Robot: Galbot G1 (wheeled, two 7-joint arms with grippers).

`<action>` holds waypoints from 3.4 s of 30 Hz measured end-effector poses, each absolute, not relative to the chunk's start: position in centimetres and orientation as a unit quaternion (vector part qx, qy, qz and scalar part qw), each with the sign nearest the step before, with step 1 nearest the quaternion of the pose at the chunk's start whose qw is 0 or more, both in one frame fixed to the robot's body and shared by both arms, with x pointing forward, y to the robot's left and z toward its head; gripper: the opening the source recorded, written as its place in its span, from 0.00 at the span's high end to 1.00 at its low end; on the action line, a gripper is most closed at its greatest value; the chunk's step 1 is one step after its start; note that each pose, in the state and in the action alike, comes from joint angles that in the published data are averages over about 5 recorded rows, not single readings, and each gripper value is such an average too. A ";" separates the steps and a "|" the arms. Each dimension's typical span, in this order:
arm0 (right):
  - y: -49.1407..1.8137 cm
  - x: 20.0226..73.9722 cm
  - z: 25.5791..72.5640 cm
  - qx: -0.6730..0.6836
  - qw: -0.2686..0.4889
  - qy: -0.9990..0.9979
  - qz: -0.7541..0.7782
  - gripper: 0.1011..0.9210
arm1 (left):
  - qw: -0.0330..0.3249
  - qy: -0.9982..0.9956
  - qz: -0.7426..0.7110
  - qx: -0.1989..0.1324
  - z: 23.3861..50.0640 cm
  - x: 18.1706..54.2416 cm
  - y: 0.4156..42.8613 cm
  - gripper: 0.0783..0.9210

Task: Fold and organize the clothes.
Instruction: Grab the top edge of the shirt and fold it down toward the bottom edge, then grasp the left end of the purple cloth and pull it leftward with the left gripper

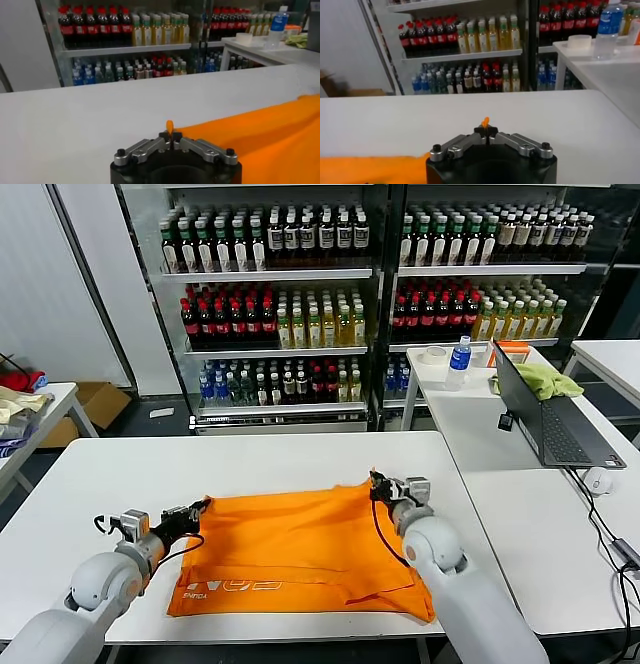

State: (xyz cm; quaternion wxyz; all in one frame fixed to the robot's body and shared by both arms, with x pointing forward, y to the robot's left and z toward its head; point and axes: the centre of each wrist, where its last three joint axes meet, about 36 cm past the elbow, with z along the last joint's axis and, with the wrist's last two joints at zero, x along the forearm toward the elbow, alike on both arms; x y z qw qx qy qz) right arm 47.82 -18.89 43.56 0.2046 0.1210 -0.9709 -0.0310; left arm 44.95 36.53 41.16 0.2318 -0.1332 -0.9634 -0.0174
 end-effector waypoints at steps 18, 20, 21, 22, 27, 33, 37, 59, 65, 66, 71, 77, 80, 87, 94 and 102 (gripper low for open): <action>-20.7 40.8 42.5 0.124 0.219 -0.967 -0.031 0.99 | 0.244 -0.959 -0.014 -0.141 41.1 39.9 36.0 0.99; -20.7 40.5 42.3 0.124 0.220 -0.967 -0.031 0.99 | 0.247 -0.959 -0.014 -0.141 41.2 39.6 36.1 0.99; -20.8 40.4 42.2 0.124 0.221 -0.967 -0.030 0.99 | 0.248 -0.958 -0.014 -0.141 41.2 39.4 36.1 0.99; -20.8 40.3 42.2 0.124 0.221 -0.967 -0.030 0.99 | 0.249 -0.958 -0.014 -0.142 41.2 39.2 36.1 0.99; -20.8 40.0 41.9 0.125 0.222 -0.967 -0.028 0.99 | 0.257 -0.955 -0.011 -0.146 40.9 38.1 35.6 0.99; -20.7 39.6 41.8 0.127 0.222 -0.966 -0.024 0.99 | 0.265 -0.953 -0.019 -0.144 40.7 37.2 35.3 0.99; -21.0 39.2 42.0 0.126 0.220 -0.967 -0.016 0.92 | 0.270 -0.952 -0.027 -0.139 40.7 36.9 35.2 0.97; -21.2 35.5 44.2 0.118 0.197 -0.973 0.014 0.17 | 0.259 -0.962 -0.058 -0.066 43.5 34.6 32.2 0.24; -21.0 34.9 44.2 0.114 0.194 -0.974 0.021 0.12 | 0.260 -0.964 -0.036 -0.035 42.5 33.1 30.7 0.12; -21.0 34.8 44.3 0.114 0.194 -0.974 0.021 0.12 | 0.259 -0.965 -0.031 -0.030 42.3 32.9 30.5 0.12; -21.0 34.5 44.3 0.109 0.193 -0.975 0.028 0.12 | 0.258 -0.966 -0.005 -0.010 41.6 32.6 29.7 0.12; -21.0 34.1 44.2 0.105 0.193 -0.975 0.032 0.12 | 0.261 -0.965 0.013 0.006 40.7 32.7 29.0 0.12; -20.9 34.0 44.0 0.103 0.193 -0.975 0.033 0.12 | 0.262 -0.965 0.018 0.011 40.4 32.9 28.9 0.12; -20.9 33.9 43.8 0.099 0.192 -0.976 0.034 0.12 | 0.268 -0.963 0.024 0.019 39.6 33.1 28.7 0.14; -20.9 33.8 43.7 0.097 0.190 -0.976 0.036 0.12 | 0.272 -0.962 0.033 0.020 39.2 32.7 28.3 0.35; -20.8 33.7 43.9 0.095 0.187 -0.977 0.037 0.12 | 0.274 -0.961 0.038 0.013 38.9 32.3 27.8 0.62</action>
